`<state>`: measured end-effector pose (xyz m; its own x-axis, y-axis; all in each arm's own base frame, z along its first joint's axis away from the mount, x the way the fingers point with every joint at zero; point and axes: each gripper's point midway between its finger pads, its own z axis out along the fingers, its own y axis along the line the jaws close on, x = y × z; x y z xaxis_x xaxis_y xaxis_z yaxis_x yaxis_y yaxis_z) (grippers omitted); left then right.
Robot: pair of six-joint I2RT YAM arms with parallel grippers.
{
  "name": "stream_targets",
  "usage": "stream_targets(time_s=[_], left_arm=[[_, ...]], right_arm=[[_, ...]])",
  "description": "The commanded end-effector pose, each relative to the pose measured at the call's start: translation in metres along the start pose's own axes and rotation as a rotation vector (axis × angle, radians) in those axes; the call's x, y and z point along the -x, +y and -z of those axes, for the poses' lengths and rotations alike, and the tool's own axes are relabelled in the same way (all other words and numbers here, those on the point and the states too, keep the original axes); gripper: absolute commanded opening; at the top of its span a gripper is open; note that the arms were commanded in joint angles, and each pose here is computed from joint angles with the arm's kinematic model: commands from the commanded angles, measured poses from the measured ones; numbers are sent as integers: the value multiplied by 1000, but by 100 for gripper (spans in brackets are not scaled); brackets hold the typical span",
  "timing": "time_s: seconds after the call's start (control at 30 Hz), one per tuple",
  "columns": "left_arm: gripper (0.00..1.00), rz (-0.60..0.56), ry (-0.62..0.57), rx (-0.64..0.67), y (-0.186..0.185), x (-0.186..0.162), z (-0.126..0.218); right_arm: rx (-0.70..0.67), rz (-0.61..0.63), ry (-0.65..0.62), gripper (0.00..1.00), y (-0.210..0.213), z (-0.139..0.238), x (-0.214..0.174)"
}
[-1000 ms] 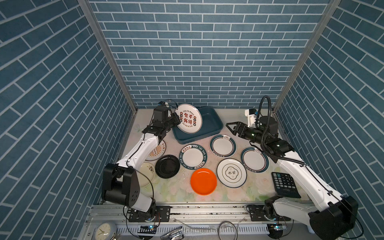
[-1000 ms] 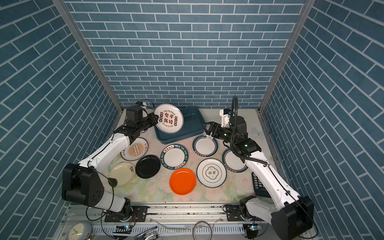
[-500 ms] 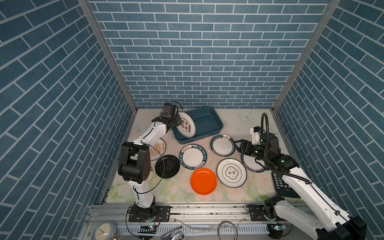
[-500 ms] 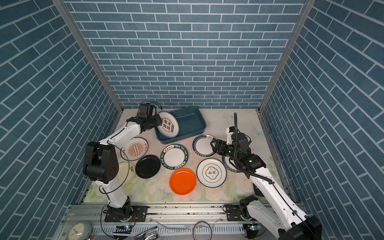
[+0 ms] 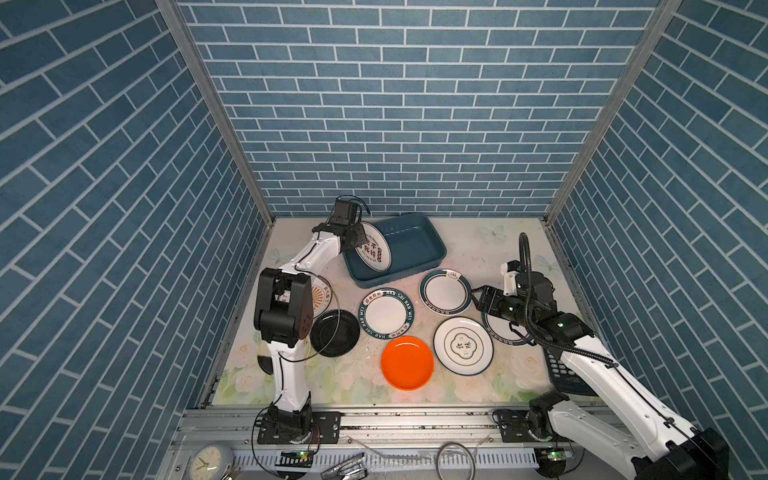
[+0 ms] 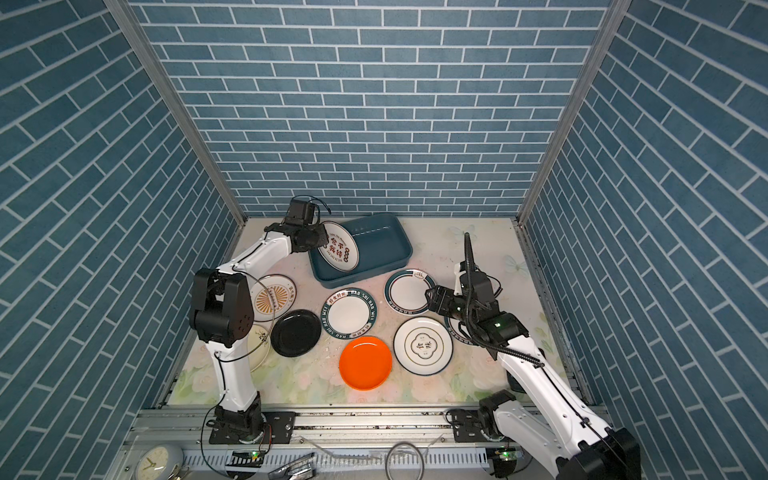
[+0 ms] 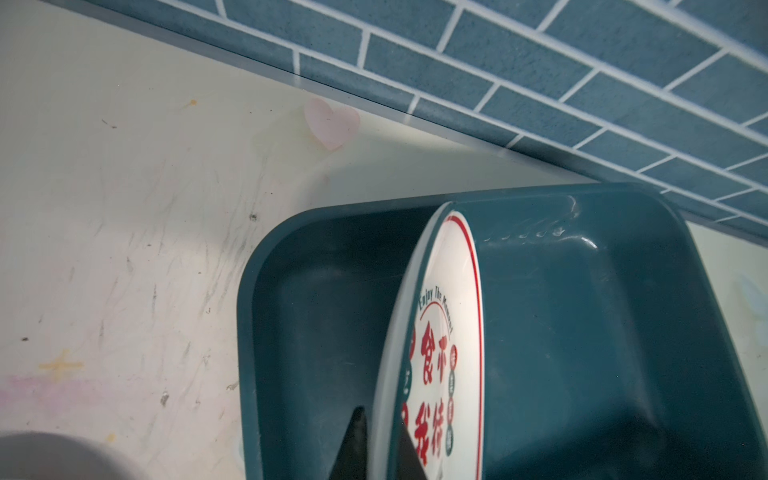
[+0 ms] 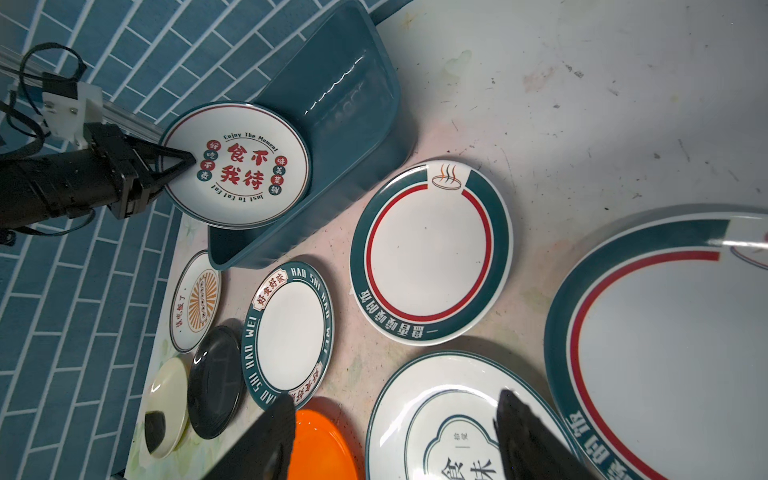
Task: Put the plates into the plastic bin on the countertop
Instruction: 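Lower the plate into the teal bin with the left gripper and open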
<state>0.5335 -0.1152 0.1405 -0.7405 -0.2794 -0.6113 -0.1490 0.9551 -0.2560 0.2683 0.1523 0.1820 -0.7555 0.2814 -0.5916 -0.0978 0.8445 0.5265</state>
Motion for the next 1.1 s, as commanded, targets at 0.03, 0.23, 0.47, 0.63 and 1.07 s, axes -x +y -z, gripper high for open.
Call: stream_targets(time_s=[0.03, 0.23, 0.47, 0.63, 1.07], left_arm=[[36, -9, 25, 5, 1, -3, -3], [60, -28, 7, -5, -3, 2, 5], [85, -98, -95, -57, -27, 19, 43], [93, -139, -189, -120, -48, 24, 91], [100, -68, -342, -373, -54, -34, 207]], right_arm=[[-129, 30, 41, 76, -26, 0, -12], [-182, 30, 64, 76, -36, 4, -11], [-182, -57, 87, 76, -51, 13, -7], [-218, -154, 71, 77, -77, 28, -2], [-224, -521, 106, 76, -123, 48, -36]])
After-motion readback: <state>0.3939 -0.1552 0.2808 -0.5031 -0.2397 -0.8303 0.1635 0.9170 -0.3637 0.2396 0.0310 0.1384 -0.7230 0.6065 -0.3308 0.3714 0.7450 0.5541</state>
